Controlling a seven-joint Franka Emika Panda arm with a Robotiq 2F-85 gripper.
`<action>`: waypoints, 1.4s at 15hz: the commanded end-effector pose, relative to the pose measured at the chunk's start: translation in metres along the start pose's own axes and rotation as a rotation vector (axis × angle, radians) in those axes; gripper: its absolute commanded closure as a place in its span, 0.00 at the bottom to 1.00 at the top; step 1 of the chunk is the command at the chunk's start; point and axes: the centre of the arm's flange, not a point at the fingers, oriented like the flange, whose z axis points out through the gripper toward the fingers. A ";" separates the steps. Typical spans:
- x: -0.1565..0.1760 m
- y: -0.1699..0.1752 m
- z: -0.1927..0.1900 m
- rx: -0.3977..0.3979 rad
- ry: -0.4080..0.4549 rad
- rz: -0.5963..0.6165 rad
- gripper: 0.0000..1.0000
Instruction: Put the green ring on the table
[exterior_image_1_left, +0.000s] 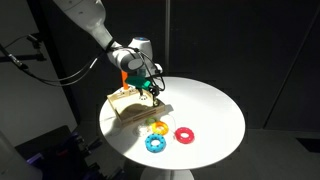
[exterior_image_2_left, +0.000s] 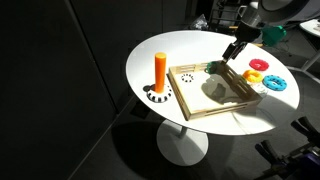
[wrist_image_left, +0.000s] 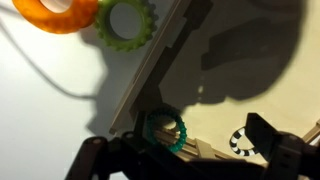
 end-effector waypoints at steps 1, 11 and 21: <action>0.024 0.004 0.015 0.021 0.014 0.010 0.00; 0.046 -0.003 0.046 0.096 0.017 0.065 0.00; 0.049 -0.013 0.074 0.120 0.043 0.051 0.00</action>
